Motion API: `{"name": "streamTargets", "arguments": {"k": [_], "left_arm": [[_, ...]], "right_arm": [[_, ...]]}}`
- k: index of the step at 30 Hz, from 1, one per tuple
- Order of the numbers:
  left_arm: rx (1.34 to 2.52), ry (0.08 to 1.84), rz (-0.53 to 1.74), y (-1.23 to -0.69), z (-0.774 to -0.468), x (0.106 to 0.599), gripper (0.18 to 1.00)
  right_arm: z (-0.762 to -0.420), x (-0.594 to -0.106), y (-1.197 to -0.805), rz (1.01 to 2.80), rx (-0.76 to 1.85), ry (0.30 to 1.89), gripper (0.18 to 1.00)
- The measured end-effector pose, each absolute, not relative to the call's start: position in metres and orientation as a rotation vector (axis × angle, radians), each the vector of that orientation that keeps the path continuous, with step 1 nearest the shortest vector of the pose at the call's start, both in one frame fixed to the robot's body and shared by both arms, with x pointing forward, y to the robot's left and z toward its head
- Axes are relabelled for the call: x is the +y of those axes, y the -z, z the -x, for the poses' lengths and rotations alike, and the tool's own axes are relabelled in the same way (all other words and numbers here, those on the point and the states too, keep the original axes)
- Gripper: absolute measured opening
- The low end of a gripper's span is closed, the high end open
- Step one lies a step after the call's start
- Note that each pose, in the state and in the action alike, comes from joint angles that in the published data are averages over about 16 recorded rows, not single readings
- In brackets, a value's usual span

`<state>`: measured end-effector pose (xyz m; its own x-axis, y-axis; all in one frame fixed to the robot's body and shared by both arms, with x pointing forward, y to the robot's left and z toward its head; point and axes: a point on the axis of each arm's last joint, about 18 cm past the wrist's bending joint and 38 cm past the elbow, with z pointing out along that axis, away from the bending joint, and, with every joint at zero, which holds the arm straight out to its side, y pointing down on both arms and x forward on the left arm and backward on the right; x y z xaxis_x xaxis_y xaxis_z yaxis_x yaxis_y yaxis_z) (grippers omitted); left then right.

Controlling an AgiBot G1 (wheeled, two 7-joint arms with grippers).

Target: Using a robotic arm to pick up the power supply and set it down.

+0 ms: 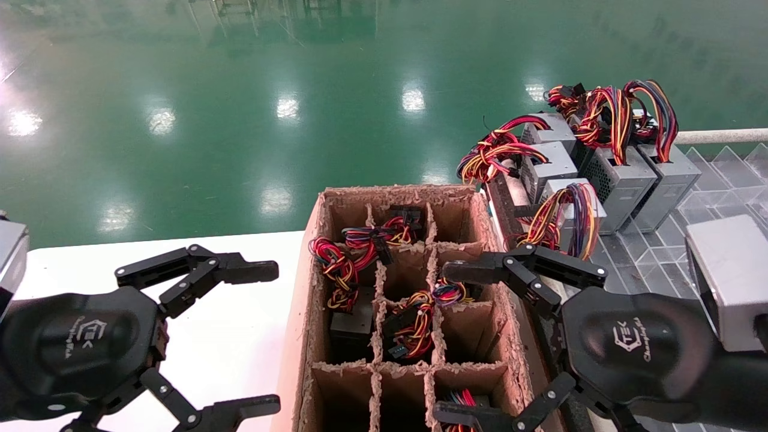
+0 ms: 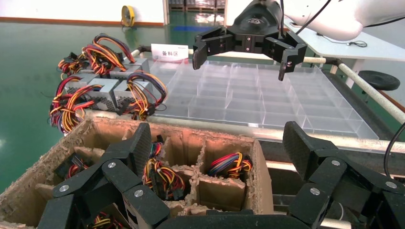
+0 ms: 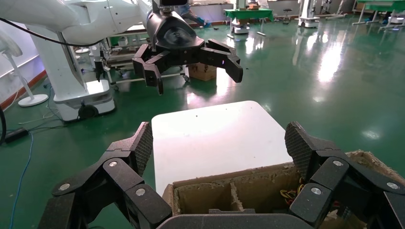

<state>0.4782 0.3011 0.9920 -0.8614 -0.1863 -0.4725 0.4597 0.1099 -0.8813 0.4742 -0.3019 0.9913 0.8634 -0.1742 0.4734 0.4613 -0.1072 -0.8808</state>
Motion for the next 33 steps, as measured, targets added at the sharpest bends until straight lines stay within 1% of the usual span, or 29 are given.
{"name": "streamTargets", "arguments": {"k": [33], "left_arm": [[1.921,1.802,-0.265,-0.9920,-0.4782,0.3011,1.001]], "right_arm": [[-0.4754,-0.3022,-0.9922,1.596,-0.230,0.553,1.000]]}}
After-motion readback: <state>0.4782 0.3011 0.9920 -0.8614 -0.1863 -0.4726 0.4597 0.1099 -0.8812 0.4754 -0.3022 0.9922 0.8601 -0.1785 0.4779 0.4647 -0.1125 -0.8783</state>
